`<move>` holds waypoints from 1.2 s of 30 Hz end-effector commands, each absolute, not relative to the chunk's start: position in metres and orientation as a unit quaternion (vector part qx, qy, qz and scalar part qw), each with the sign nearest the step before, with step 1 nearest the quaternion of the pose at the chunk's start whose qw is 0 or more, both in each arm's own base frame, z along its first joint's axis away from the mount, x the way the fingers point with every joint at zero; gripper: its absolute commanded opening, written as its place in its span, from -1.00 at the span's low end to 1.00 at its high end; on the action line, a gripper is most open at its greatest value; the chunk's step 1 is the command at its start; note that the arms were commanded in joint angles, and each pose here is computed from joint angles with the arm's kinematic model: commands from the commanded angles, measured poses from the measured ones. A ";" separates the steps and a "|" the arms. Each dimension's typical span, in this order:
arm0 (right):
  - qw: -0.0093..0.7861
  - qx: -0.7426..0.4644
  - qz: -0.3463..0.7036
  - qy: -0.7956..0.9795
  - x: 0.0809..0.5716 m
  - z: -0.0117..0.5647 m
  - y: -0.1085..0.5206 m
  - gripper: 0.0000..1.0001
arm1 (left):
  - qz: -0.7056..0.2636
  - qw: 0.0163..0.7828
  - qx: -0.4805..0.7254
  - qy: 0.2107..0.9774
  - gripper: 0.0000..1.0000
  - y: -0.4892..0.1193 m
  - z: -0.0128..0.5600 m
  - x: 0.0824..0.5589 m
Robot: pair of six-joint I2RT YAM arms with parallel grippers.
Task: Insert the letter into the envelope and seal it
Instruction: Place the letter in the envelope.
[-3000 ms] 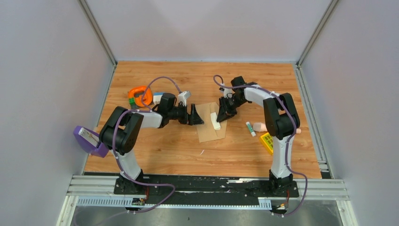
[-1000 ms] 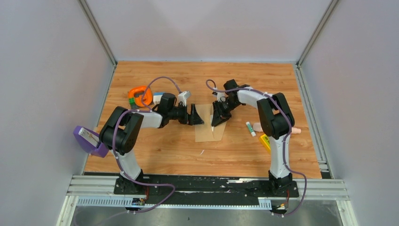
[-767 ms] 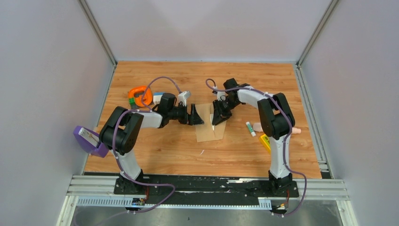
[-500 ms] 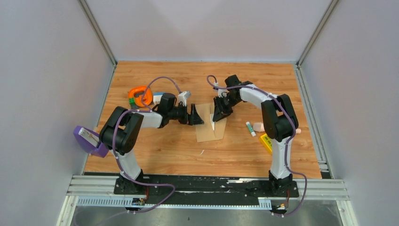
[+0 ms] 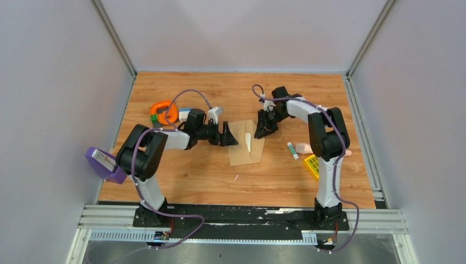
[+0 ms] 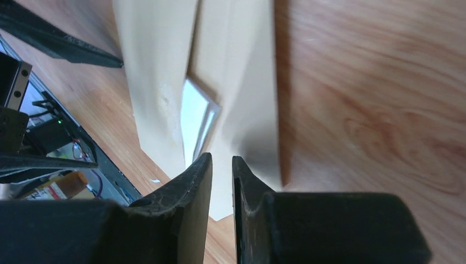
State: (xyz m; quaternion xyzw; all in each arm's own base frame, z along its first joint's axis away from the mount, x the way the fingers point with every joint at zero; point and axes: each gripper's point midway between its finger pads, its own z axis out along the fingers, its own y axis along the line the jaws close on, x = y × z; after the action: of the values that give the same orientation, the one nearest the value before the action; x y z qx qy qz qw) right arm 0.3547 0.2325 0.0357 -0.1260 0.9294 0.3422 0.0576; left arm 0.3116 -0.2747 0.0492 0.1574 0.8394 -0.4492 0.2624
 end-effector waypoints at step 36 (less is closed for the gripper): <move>0.022 -0.123 0.400 0.908 0.362 0.029 0.265 -0.53 | -0.441 0.258 0.164 0.844 1.00 -0.274 0.048 0.306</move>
State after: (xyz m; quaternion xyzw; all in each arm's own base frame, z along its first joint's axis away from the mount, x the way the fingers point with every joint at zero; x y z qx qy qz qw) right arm 0.3557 0.2554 0.0267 -0.1214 0.9146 0.3850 0.0223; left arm 0.3112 -0.2752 0.0492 0.1594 0.8390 -0.4491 0.2625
